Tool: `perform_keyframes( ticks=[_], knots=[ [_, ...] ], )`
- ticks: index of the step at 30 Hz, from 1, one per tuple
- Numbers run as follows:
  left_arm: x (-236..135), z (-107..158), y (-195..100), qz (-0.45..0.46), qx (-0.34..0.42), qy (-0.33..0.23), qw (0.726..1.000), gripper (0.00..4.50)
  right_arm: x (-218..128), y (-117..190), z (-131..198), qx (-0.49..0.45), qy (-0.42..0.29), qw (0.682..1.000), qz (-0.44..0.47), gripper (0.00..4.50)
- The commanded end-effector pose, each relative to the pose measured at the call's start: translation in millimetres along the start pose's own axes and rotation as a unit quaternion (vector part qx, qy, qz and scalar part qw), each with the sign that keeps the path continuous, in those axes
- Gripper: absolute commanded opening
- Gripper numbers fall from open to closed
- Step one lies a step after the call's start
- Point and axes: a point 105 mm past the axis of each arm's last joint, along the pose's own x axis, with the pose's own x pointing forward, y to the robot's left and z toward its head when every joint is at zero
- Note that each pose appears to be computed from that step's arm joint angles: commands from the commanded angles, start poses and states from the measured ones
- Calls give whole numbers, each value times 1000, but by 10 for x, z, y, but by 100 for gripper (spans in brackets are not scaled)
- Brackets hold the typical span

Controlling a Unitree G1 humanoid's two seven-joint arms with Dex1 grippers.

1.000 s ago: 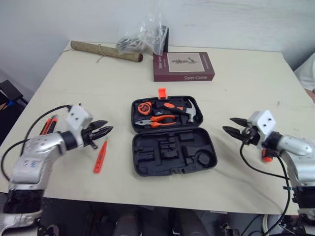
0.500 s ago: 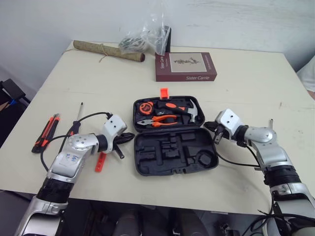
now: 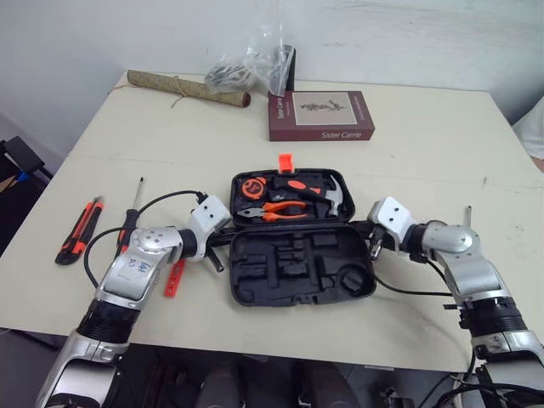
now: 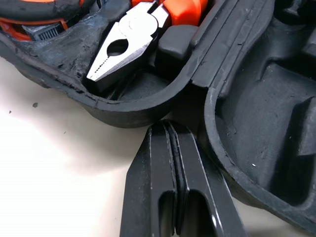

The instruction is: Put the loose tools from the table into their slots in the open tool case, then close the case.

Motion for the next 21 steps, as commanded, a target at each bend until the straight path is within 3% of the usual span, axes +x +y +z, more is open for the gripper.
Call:
perform_keyframes(
  ticks=[1, 13, 17, 21],
  knots=[
    [-15, -127, -134, -36, -27, 4, 999, 0, -74, 123, 168, -9, -22, 999, 32, 3],
    [-16, -135, -193, -58, -13, -12, 998, 0, -167, 347, 88, 21, 1, 999, 42, 3],
    [-56, -138, -10, -9, -21, -14, 1000, 0, -220, 290, 30, 19, 17, 999, 21, 3],
    [-469, -64, 137, 23, -6, -31, 999, 0, -521, 86, 59, 39, 7, 999, -4, 3]
  ],
)
